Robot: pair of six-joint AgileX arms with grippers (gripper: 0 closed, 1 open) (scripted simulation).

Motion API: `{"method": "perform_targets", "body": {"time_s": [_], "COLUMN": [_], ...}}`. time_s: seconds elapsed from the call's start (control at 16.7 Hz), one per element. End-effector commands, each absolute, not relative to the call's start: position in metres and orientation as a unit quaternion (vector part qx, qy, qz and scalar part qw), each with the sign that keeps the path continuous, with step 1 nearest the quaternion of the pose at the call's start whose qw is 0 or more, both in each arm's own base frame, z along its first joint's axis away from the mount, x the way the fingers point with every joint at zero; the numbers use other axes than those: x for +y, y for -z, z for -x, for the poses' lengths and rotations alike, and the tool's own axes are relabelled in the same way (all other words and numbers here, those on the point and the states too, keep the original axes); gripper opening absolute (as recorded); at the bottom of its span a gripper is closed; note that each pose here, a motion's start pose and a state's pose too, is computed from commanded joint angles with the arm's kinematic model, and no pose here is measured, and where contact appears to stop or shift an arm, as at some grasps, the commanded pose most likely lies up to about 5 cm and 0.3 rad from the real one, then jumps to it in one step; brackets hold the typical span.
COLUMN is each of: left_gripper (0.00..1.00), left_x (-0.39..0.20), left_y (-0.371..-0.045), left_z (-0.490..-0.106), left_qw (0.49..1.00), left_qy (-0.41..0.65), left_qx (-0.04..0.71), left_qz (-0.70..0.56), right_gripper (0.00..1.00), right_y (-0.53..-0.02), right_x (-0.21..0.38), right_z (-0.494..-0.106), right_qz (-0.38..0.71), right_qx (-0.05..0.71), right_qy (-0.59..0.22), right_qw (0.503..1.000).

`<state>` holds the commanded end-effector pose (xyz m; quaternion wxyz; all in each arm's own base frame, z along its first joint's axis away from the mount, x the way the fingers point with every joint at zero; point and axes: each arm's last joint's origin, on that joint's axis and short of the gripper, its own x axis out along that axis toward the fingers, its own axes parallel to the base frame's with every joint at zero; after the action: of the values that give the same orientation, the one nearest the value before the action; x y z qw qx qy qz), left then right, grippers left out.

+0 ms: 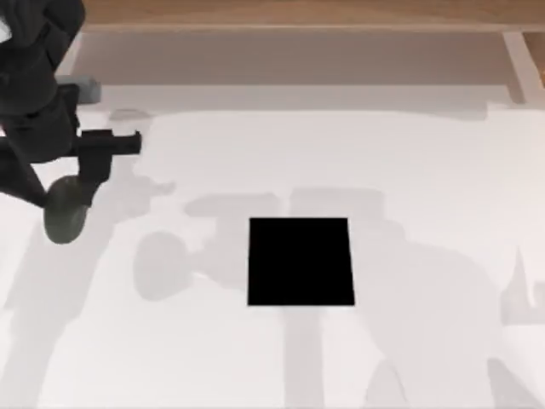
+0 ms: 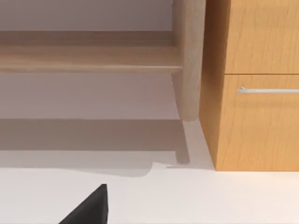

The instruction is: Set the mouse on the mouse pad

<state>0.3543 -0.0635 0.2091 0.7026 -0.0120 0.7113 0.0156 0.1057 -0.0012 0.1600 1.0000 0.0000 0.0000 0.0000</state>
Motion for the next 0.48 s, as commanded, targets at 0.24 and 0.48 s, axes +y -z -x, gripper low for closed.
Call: {"method": "perform_targets", "body": {"time_s": [0.24,0.48], "left_gripper": [0.0,0.0], "left_x": [-0.198,-0.287], "left_y": [-0.201,-0.19], "left_z": [-0.368,-0.348], "left_qw": [0.71,0.717], "left_qy": [0.004,0.011], "left_qx": [0.705,0.697], "left_qz": [-0.005,-0.004], "right_gripper": [1.0,1.0], "right_y": [-0.16,-0.16], "right_x": [-0.001,-0.001], "right_z": [-0.106,-0.106], "right_qz": [0.0,0.0], "right_qx": [0.0,0.0], "right_qy": [0.0,0.0], "right_qw": [1.0,1.0]}}
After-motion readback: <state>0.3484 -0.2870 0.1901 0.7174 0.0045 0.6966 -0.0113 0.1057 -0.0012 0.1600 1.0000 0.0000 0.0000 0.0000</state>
